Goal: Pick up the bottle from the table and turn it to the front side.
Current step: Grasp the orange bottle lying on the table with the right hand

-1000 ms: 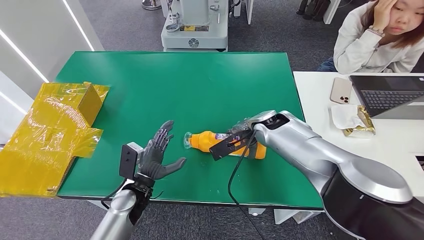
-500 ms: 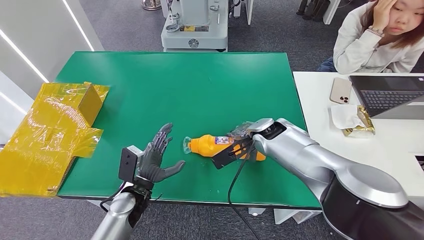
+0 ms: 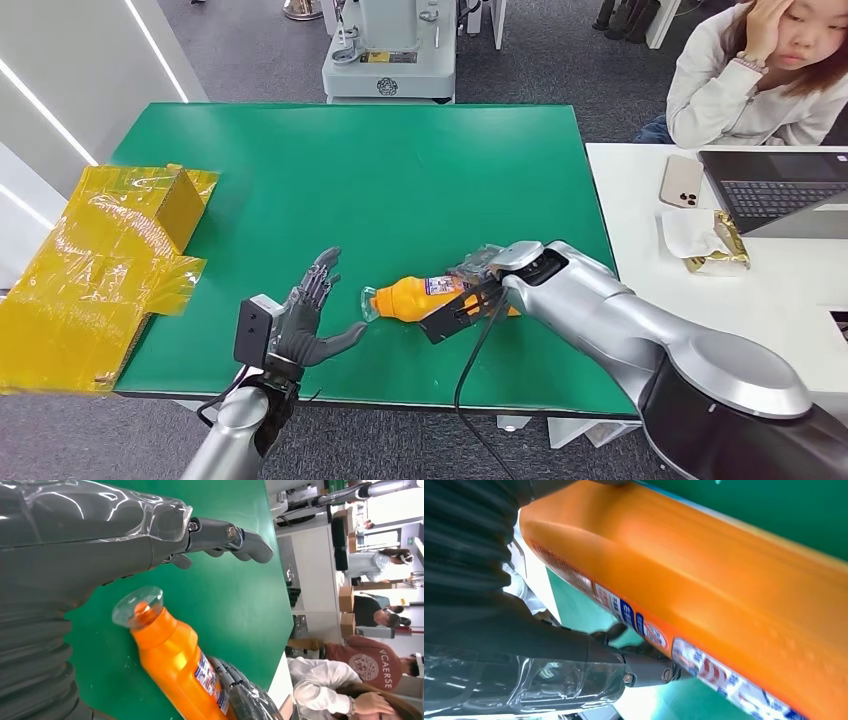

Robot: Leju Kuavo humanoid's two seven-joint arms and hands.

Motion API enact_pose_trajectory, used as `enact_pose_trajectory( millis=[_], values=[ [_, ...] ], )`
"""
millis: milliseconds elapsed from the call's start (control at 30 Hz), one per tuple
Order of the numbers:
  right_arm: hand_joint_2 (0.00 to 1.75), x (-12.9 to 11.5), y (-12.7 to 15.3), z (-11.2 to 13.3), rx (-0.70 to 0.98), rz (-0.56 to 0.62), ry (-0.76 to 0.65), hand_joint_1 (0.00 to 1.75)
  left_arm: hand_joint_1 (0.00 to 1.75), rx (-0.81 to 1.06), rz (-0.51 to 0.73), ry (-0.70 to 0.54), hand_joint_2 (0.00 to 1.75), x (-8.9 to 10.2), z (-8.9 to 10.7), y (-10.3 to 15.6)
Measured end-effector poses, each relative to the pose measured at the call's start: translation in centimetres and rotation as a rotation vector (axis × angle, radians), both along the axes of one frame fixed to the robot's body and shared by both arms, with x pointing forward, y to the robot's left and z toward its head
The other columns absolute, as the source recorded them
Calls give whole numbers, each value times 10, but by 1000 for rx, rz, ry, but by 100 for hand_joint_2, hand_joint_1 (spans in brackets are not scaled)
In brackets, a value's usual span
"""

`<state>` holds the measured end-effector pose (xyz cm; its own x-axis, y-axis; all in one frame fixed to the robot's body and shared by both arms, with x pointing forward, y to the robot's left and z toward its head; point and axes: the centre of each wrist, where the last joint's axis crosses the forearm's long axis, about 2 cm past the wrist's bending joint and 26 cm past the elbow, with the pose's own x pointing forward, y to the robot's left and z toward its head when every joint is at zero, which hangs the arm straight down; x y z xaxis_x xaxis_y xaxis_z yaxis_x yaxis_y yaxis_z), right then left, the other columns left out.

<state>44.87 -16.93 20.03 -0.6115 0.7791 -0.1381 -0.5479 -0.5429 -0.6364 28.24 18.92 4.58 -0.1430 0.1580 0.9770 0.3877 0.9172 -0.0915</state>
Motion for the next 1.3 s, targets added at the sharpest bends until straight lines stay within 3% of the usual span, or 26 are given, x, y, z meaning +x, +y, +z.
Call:
enact_pose_trajectory(
  millis=[200,400,800,900,967,1167,1300],
  values=[
    [175,-1,4,0,11,10,18,77,0,-3,2,0,175,-1,-1,1],
    [175,-2,3,-2,28,19,20,127,0,-4,10,-8,175,0,-1,3],
    [175,-2,1,-4,31,16,18,127,0,2,18,-9,175,0,-1,7],
    [175,-2,1,-4,31,16,18,109,0,2,19,-9,175,0,-1,7],
    [175,-2,1,-4,31,16,18,107,0,2,19,-9,175,0,-1,7],
    [175,-2,-1,-6,33,22,2,174,0,6,16,-8,175,0,-2,7],
    [175,-3,-5,-10,74,21,-25,175,0,8,16,-6,175,-1,-2,7]
  ],
)
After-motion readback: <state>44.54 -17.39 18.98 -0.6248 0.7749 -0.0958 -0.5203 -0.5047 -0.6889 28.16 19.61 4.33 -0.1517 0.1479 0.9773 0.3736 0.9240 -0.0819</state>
